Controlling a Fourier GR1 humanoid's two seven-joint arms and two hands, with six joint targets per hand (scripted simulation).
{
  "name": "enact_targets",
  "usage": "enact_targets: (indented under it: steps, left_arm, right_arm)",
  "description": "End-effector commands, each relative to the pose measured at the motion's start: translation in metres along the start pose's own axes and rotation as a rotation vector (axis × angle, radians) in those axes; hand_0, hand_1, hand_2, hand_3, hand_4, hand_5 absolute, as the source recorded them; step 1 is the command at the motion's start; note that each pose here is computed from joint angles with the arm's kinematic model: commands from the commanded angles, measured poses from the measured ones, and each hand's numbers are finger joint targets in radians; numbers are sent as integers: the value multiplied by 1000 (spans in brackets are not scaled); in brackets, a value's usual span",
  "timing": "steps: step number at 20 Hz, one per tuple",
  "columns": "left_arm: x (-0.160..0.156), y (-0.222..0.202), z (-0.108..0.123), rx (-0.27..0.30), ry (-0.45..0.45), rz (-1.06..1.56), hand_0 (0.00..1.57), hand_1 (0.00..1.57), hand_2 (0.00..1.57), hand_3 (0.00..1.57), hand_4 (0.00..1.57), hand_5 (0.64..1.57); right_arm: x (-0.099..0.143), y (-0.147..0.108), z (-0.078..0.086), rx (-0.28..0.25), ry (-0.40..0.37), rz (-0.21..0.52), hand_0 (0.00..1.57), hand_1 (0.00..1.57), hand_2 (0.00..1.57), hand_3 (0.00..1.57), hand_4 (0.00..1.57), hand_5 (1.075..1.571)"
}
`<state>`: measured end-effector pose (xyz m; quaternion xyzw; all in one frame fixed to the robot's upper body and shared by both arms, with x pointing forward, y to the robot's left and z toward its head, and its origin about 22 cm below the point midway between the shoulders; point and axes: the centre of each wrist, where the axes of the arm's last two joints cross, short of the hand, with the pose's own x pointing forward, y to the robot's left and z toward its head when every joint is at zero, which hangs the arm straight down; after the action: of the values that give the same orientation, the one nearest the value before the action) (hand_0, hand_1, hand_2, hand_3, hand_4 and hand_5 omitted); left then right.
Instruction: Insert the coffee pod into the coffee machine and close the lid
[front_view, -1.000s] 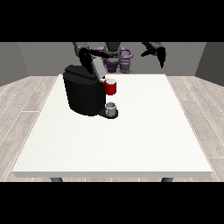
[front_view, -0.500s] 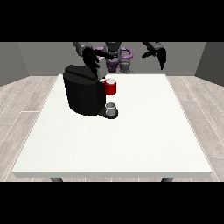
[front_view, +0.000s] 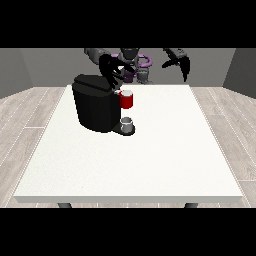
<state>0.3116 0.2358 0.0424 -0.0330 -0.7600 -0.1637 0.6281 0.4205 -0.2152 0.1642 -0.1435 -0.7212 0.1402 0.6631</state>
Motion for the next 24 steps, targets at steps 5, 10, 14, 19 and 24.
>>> enact_targets:
  steps: [5,10,14,19,24]
  left_arm:
    - [6,-8,-7,-65,-60,6,0,0,0,0,439,1571]
    - [18,-14,-22,-78,-104,4,0,0,0,0,429,1571]
    - [26,-25,-30,-129,-134,5,0,0,0,0,444,1571]
    - [38,-30,-44,-158,-167,-14,0,0,0,0,426,1571]
    - [48,-33,-53,-188,-203,0,0,0,0,0,254,1571]
  right_arm:
    - [68,12,-6,40,-195,1,0,0,0,0,160,1571]
    - [83,11,-3,56,-223,22,0,0,0,0,87,1571]
    - [95,-9,-6,-14,-258,58,0,0,0,0,0,1571]
    - [112,-25,-4,-42,-264,64,0,0,0,0,0,1571]
    - [121,-40,4,-75,-247,41,0,0,0,0,0,1571]
